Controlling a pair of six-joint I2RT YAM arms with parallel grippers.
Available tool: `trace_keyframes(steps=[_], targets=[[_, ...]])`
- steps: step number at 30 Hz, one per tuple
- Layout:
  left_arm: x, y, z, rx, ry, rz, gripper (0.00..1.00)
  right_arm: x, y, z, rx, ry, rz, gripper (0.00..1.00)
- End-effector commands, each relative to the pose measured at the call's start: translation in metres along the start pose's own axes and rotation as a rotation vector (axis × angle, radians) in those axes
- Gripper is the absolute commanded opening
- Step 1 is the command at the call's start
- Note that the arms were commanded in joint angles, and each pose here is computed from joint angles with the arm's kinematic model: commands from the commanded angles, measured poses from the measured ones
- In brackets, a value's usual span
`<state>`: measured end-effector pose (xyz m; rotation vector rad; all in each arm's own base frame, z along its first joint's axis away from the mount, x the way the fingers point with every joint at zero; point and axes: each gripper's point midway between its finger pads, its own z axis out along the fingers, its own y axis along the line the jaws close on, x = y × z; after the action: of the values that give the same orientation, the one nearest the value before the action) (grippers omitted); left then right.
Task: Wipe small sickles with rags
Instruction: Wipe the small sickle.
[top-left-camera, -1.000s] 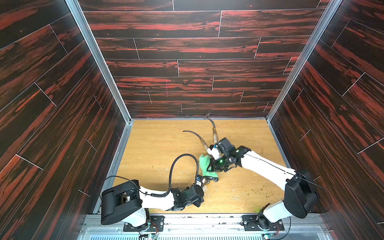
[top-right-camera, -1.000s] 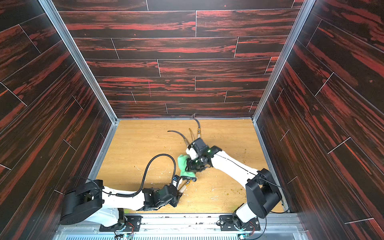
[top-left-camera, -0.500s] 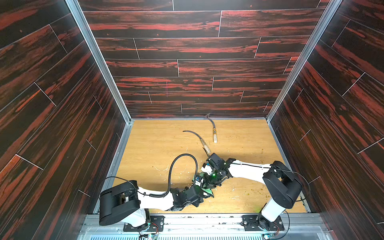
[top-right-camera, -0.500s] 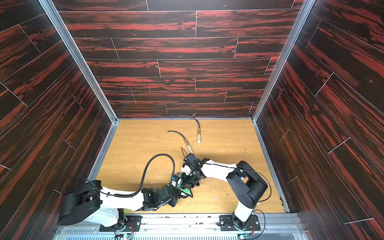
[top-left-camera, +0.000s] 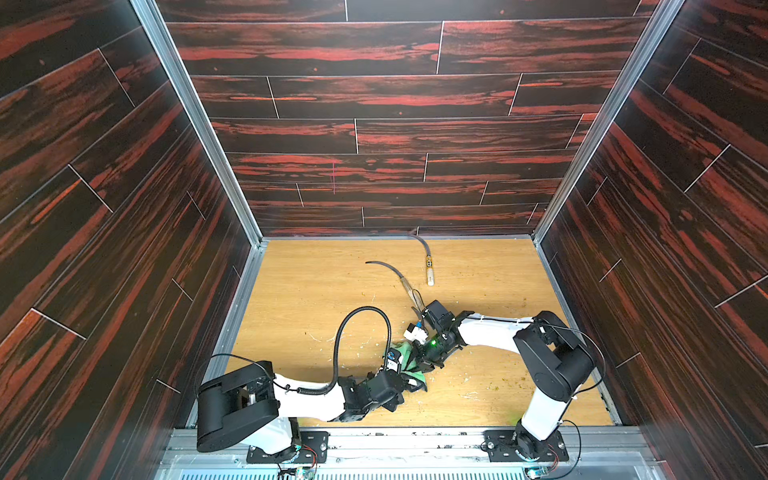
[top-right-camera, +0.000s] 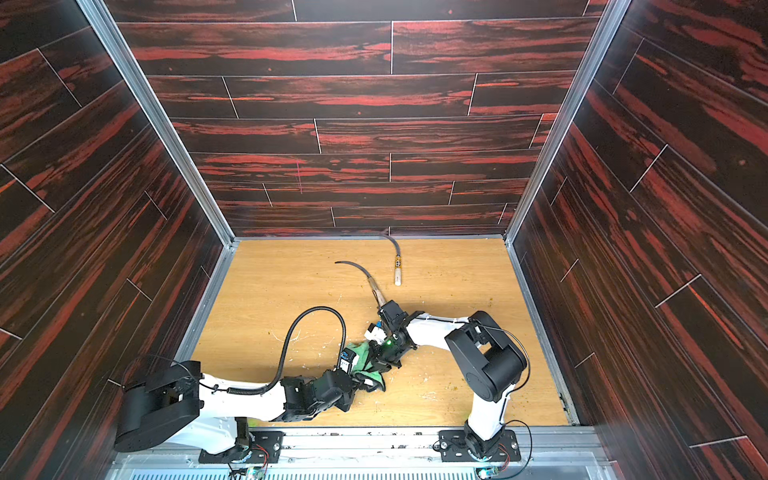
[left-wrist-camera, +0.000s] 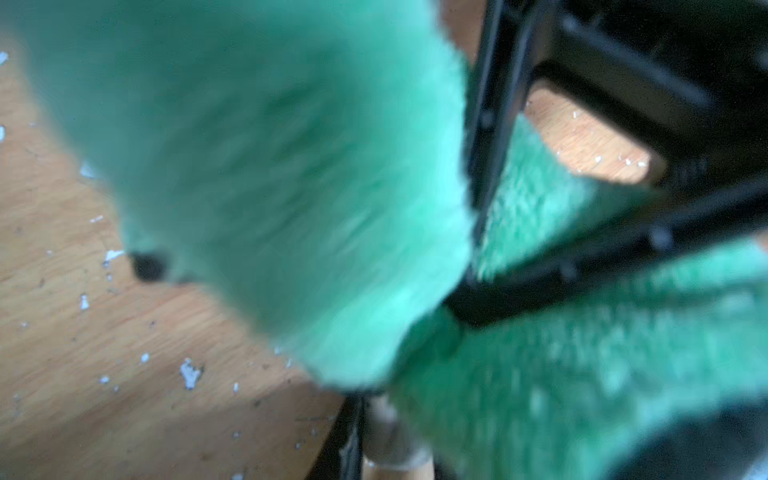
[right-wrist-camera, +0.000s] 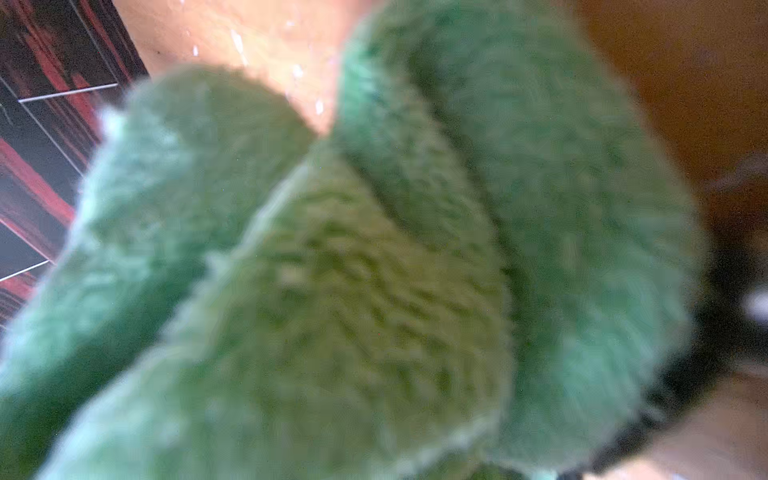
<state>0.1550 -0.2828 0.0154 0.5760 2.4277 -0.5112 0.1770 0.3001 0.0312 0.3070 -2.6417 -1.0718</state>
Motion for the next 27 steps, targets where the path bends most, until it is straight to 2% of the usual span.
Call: trace_keyframes(steps=[1, 10, 15, 20, 24, 27], targets=[[0.031, 0.008, -0.001, -0.001, 0.107, 0.005, 0.00, -0.036, -0.101, -0.019, 0.392, -0.161, 0.098, 0.00], [0.032, 0.006, 0.001, 0.002, 0.112, 0.004, 0.00, -0.068, -0.070, -0.047, 0.341, -0.231, 0.000, 0.00], [0.030, 0.004, 0.003, 0.002, 0.114, 0.009, 0.00, -0.062, -0.031, -0.077, 0.296, -0.277, -0.092, 0.00], [0.026, -0.002, 0.006, 0.016, 0.113, 0.020, 0.00, -0.036, 0.008, -0.108, 0.290, -0.298, -0.166, 0.00], [0.024, -0.004, 0.006, 0.021, 0.109, 0.026, 0.00, -0.012, 0.023, -0.098, 0.304, -0.255, -0.201, 0.00], [0.023, -0.005, 0.005, 0.024, 0.106, 0.024, 0.00, 0.002, 0.021, -0.074, 0.288, -0.206, -0.182, 0.00]])
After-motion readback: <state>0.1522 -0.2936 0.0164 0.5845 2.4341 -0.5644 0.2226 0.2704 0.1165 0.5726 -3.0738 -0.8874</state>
